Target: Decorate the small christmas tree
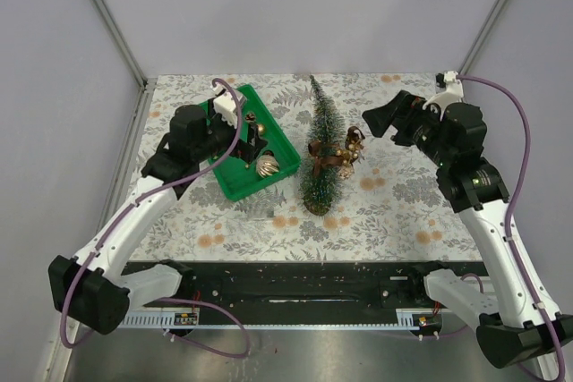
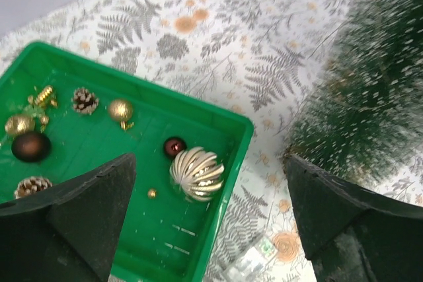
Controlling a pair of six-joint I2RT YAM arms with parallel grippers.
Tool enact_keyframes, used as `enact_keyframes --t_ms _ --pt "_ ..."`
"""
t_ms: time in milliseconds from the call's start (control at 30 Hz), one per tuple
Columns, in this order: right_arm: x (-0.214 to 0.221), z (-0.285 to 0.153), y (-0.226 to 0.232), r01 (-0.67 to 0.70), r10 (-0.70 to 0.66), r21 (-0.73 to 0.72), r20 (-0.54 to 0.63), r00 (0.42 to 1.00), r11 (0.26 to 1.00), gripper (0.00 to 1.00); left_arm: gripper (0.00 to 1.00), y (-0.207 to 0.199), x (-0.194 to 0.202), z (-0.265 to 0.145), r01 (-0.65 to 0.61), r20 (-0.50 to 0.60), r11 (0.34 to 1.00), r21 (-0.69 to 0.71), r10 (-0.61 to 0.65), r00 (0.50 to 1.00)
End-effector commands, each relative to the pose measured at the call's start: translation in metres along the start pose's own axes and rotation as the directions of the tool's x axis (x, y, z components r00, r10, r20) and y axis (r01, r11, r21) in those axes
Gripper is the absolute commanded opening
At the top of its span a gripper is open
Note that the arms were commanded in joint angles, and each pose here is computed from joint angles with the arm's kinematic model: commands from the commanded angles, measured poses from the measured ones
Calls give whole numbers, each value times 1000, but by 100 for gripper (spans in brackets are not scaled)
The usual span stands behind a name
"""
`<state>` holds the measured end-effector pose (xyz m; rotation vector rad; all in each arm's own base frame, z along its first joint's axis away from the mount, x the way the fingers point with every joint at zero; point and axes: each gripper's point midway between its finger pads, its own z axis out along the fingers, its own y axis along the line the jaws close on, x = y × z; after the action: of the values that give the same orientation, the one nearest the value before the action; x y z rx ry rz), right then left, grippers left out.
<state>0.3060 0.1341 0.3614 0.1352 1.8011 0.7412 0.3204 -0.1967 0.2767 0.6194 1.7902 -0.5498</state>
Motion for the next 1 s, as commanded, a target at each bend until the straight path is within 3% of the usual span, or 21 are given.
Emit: enact_keyframes --t_ms 0,100,233,333,533,767,967 --pt "-25 -18 6 29 -30 18 87 996 999 100 99 17 1 3 -5 -24 999 -50 4 1000" --pt "-28 -24 5 36 -39 32 101 994 999 99 99 43 5 10 -10 -80 991 -135 -1 997" --pt "-32 -34 2 39 -46 56 129 991 998 100 99 85 22 27 70 -227 973 -221 -121 966" --pt "-30 -40 -4 33 -43 78 142 989 996 99 99 86 19 34 91 -227 978 -190 -134 965" --pt "-5 -45 -19 15 -24 122 75 997 992 100 99 49 16 35 137 -137 987 -79 -147 980" --pt "38 -53 -44 -34 37 191 -8 999 981 99 99 0 53 28 139 -235 990 -18 -140 962" --pt "67 -60 -60 -88 108 251 -64 992 964 99 99 -28 33 25 197 -269 980 32 -181 946"
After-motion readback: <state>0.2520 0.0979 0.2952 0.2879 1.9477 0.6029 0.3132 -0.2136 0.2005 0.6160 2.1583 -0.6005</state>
